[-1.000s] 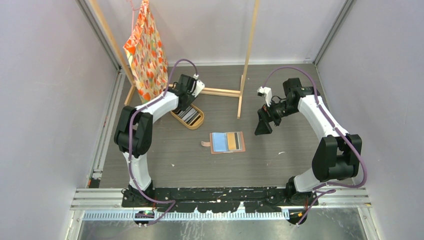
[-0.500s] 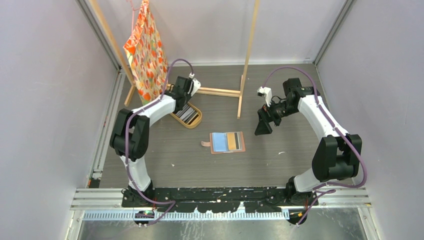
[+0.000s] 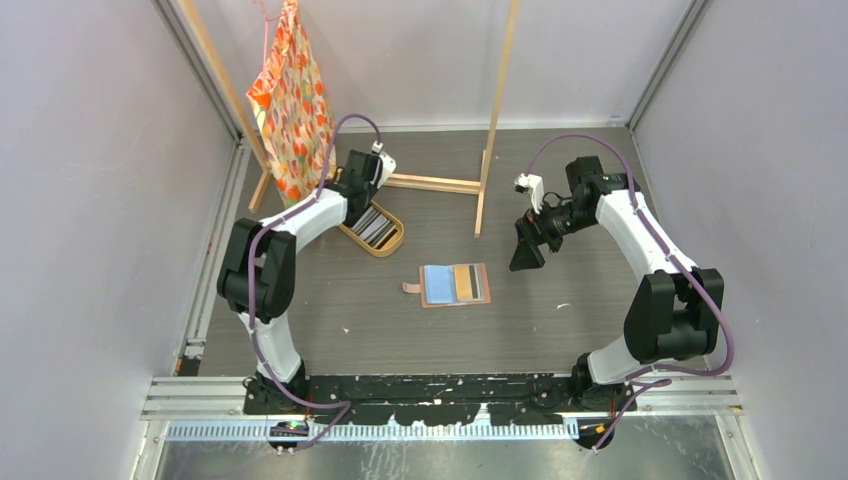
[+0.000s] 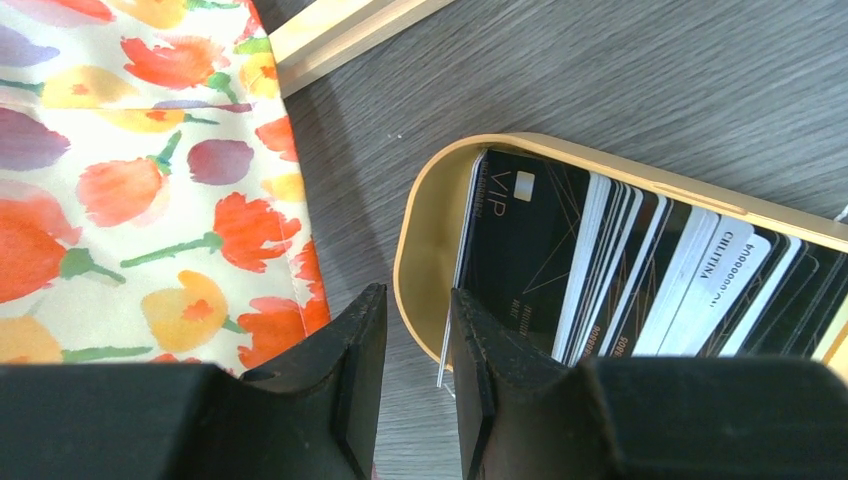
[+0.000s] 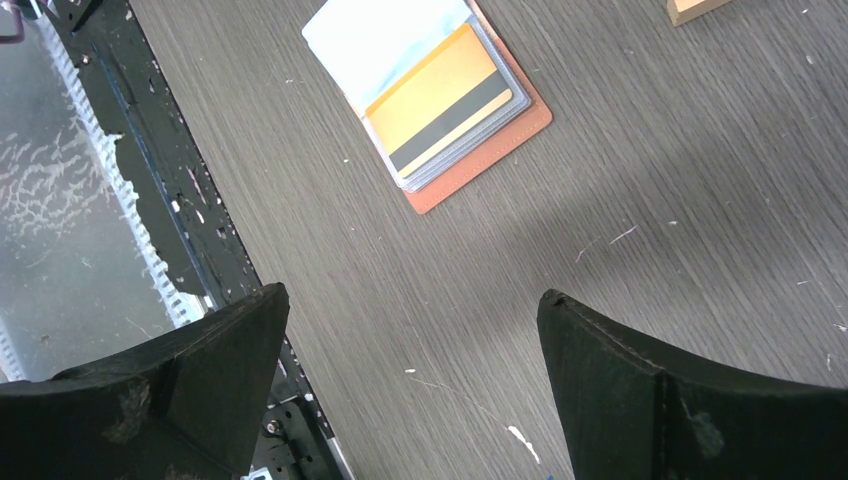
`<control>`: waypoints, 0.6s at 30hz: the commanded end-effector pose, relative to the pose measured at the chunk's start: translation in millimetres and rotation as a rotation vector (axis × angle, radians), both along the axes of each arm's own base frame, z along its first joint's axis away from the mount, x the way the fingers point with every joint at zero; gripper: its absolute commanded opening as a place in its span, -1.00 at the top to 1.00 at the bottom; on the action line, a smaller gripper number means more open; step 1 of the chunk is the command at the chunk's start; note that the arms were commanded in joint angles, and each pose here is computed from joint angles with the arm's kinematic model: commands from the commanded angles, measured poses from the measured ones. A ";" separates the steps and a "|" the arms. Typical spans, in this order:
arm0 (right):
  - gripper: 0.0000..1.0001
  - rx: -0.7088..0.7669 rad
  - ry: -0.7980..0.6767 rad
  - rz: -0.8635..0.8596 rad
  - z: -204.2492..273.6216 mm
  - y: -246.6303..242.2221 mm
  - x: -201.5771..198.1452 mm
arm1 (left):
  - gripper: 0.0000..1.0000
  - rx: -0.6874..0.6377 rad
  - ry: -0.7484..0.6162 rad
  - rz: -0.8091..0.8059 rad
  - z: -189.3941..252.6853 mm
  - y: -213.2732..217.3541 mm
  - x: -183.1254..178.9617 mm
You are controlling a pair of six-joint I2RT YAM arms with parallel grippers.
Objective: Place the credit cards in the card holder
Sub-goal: Pick up the credit card from the storage box.
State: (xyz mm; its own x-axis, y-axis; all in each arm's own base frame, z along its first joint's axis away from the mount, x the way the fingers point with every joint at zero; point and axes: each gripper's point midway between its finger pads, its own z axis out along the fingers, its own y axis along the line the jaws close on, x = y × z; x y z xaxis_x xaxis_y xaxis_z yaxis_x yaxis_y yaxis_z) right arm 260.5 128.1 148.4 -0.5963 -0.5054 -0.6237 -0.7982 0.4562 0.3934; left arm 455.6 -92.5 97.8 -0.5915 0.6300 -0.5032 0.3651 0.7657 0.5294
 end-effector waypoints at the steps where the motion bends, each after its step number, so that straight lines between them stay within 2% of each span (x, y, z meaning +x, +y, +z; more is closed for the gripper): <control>1: -0.97 0.018 -0.038 0.010 10.6 1.6 5.9 | 0.37 -0.026 -0.062 0.047 14.5 9.9 12.9; 10: -0.97 0.019 -0.037 0.013 10.9 2.3 5.2 | 0.31 -0.046 -0.053 0.062 9.5 15.1 17.3; 18: -0.97 0.019 -0.037 0.012 10.9 1.7 5.4 | 0.20 -0.148 -0.043 0.033 14.2 1.7 15.9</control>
State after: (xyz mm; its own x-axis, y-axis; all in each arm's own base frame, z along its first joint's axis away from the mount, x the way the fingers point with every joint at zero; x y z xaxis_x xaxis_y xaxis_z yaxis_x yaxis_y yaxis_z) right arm 260.5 128.1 148.4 -0.5940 -0.5068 -0.6248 -0.7999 0.4543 0.3920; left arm 461.4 -81.2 93.9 -0.6157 0.5717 -0.5423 0.3343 0.8127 0.4772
